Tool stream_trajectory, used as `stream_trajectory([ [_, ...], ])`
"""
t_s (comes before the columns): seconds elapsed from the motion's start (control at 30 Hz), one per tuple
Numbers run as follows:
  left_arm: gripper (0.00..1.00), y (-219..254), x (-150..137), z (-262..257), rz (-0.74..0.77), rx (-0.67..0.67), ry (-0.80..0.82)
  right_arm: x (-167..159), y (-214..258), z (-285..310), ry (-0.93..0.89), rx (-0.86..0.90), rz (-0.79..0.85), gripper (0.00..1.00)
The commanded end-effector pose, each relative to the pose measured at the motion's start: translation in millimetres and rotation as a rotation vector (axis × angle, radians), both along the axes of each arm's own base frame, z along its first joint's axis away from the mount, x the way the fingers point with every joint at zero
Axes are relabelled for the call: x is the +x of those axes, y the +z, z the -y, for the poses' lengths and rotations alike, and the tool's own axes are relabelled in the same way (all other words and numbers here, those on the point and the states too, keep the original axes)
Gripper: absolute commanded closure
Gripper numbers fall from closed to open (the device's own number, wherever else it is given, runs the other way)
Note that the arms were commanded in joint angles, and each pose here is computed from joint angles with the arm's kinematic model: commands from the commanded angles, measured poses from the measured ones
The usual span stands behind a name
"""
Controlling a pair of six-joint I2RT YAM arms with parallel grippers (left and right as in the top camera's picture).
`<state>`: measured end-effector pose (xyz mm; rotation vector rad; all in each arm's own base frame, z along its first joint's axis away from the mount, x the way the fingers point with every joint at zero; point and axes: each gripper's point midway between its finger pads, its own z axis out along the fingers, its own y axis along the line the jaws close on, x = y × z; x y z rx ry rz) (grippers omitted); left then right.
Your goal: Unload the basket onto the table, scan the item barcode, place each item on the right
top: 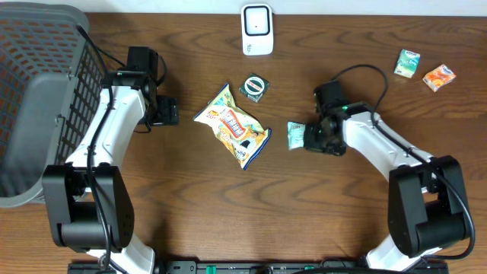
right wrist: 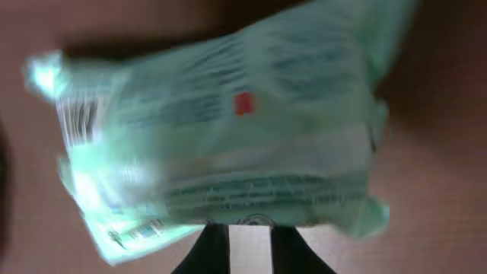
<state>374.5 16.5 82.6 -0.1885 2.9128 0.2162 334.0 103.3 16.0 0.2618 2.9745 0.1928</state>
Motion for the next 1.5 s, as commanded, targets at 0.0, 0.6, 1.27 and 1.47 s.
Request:
stream_trajectory([
  [0.0, 0.02, -1.1, -1.6, -1.4, -0.008, 0.007, -0.004, 16.0, 4.0, 6.7, -0.035, -0.003, 0.062, 0.87],
  [0.6, 0.02, -1.1, -1.6, -1.4, -0.008, 0.007, -0.004, 60.4, 40.4, -11.4, -0.169, 0.267, 0.151, 0.47],
  [1.27, 0.03, -1.1, -1.6, -1.4, -0.008, 0.007, -0.004, 68.2, -4.2, -23.7, -0.602, 0.301, 0.041, 0.05],
  [1.47, 0.02, -1.2, -1.6, -1.3, -0.008, 0.007, -0.004, 78.4, -7.4, -10.8, -0.593, 0.303, 0.07, 0.51],
])
